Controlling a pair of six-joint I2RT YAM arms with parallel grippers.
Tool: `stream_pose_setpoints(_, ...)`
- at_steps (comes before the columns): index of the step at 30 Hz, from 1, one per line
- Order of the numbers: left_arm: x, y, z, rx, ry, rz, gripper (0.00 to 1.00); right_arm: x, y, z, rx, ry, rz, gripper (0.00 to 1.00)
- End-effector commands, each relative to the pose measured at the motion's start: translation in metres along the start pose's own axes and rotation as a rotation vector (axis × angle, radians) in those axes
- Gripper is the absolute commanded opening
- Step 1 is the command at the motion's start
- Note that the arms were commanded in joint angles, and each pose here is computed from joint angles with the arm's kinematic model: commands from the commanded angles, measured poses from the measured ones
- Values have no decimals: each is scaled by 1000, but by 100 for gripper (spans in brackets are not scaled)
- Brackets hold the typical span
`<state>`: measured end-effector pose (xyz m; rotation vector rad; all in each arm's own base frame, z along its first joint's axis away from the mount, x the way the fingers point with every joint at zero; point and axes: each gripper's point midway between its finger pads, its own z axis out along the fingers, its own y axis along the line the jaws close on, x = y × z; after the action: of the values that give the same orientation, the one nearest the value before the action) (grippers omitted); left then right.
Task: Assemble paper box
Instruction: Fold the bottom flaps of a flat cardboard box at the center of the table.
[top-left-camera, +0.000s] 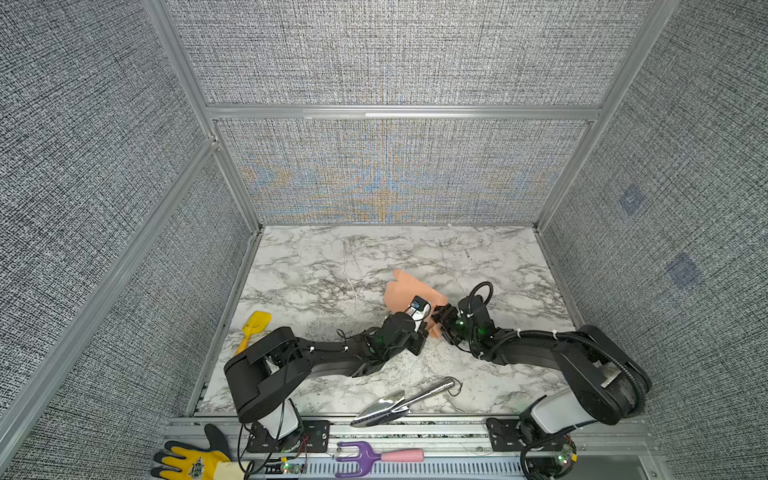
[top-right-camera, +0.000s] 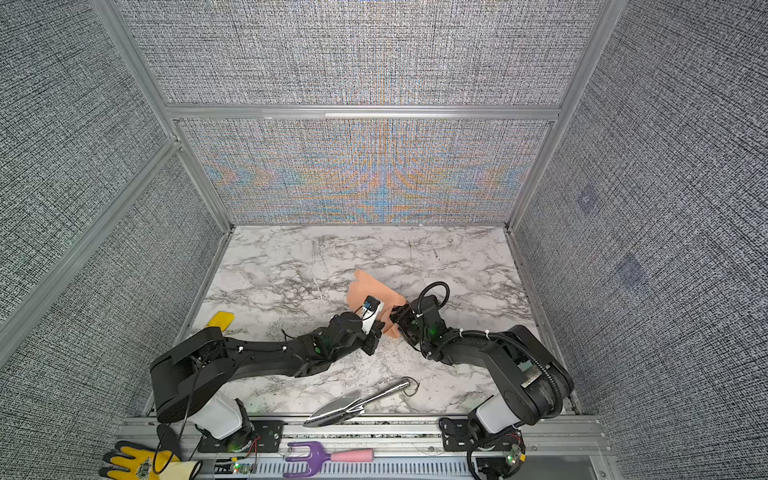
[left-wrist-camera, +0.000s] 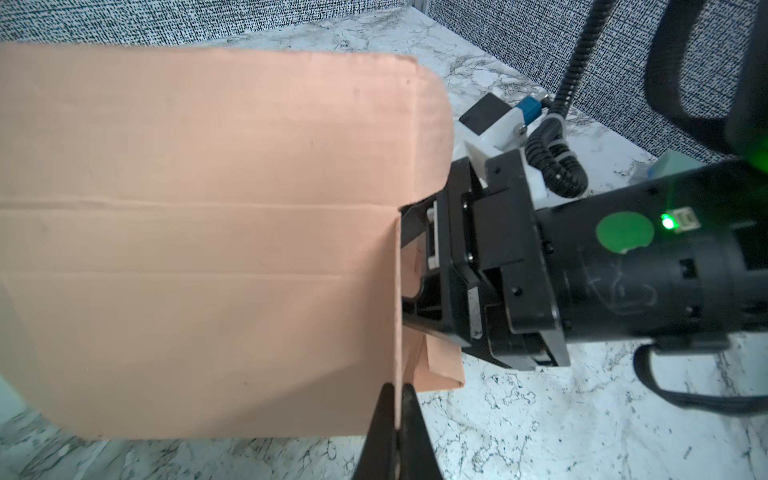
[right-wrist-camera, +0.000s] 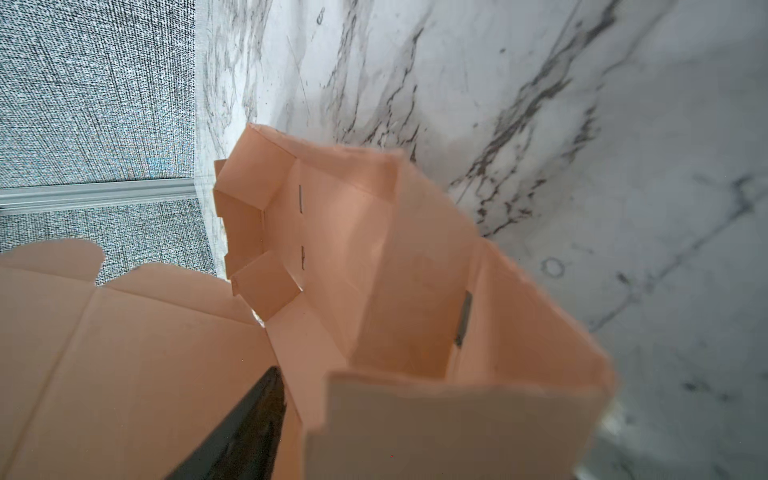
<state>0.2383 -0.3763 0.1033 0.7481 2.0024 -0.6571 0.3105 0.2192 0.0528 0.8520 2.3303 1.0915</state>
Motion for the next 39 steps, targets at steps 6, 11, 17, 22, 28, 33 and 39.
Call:
stream_pose_setpoints(6,-21,-12,-7,44,-60,3,0,-7,19,-8,-19,-22,-63,74)
stream_pose_setpoints(11,-26,-8,-6,6,-52,20,0,-12,14,-15,5,-36,-66,74)
stream_pose_setpoints(17,-18,5,-3,-72,0,-13,0,-17,-6,-32,39,-76,-58,76)
stream_pose_setpoints(22,-15,8,0,-87,-1,-18,0,-18,-16,-48,33,-105,-61,79)
stream_pose_setpoints(28,-11,7,6,-81,9,-20,0,-21,-25,-66,23,-163,-11,79)
stream_pose_setpoints(33,-10,5,8,-75,17,-17,0,-23,-41,-74,28,-203,47,77)
stream_pose_setpoints(39,-11,3,7,-66,16,-15,0,-22,-46,-70,45,-194,56,69)
